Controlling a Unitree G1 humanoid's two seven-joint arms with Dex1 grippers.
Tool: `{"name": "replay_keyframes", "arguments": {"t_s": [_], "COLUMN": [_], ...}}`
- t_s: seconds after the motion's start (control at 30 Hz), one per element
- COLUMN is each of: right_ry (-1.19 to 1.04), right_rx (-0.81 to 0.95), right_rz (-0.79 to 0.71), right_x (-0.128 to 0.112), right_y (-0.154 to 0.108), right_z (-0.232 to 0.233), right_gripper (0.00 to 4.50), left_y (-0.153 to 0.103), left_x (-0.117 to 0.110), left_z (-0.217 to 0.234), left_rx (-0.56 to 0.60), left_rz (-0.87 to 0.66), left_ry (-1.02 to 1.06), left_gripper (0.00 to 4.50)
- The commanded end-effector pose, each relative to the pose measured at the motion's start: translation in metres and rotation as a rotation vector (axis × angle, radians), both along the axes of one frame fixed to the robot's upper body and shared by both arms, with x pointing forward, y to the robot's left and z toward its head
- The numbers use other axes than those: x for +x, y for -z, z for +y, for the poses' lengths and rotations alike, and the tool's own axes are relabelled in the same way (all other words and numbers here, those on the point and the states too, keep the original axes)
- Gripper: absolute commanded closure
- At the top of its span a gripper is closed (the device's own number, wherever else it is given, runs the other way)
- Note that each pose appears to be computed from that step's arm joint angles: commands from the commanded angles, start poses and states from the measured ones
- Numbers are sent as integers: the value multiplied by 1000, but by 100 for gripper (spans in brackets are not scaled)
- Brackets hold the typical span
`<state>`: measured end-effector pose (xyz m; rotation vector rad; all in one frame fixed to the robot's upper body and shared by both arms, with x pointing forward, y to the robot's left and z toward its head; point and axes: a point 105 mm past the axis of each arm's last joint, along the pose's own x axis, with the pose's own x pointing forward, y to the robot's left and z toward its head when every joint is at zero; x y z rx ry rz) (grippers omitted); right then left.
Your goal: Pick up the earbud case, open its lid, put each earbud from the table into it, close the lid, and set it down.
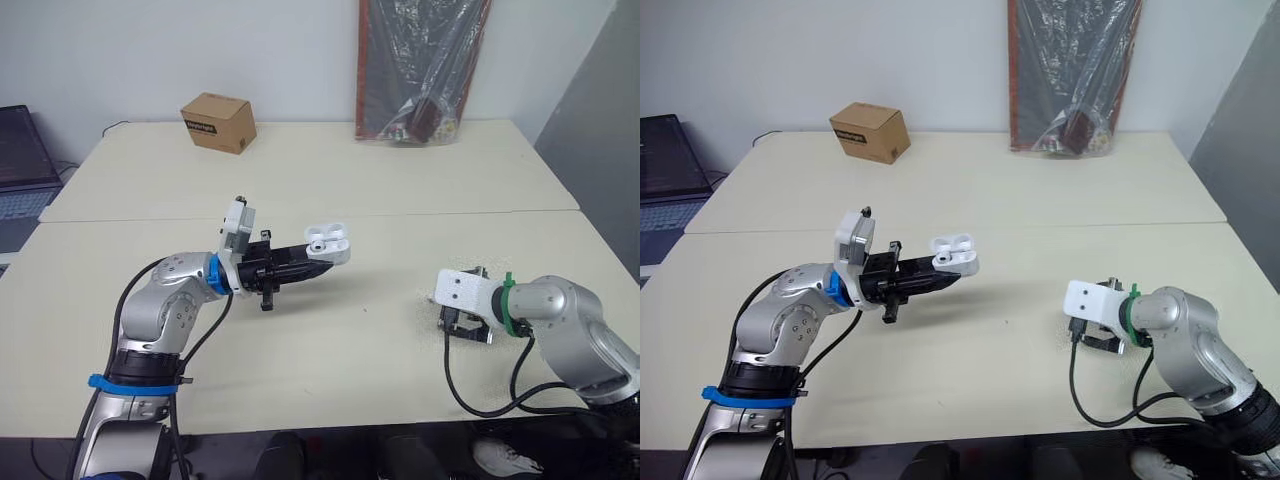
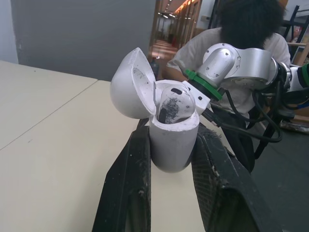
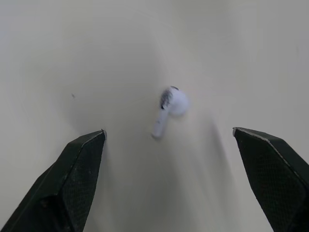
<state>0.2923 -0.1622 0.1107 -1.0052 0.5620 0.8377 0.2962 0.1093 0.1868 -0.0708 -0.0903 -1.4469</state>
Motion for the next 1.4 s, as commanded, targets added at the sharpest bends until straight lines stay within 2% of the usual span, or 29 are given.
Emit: {"name": "replay_keyframes", "arguments": {"t_s": [0.03,0.47,0.53,0.83,0.93,1.03,1.33,1.4], "right_ry": [20,22,41,176,201,212,187,190], "right_rx": [26,33,32,338,367,372,378,365], "right_rz": [10,3,-15,97,119,112,128,125], "right_x": [3,4,7,5,1,-1,-5,-3], "right_y": [4,0,-4,-21,-22,-25,-26,-23], "right_z": [3,6,3,16,11,8,16,16], "right_gripper": [4,4,42,42,42,102,430,446], "left_y": [-8,-7,-7,-6,-5,-5,-4,-4], "left_x": [-2,-2,-2,-2,-3,-3,-3,-3], "left_z": [-3,-1,-1,-2,-1,0,-2,-2], "left_rx": [-12,-10,-9,-10,-9,-8,-11,-12], "left_rz": [-40,-38,-38,-35,-34,-31,-28,-28], "left_ry": [11,5,5,5,2,1,5,5], "left_gripper": [365,365,365,365,365,365,365,365]}}
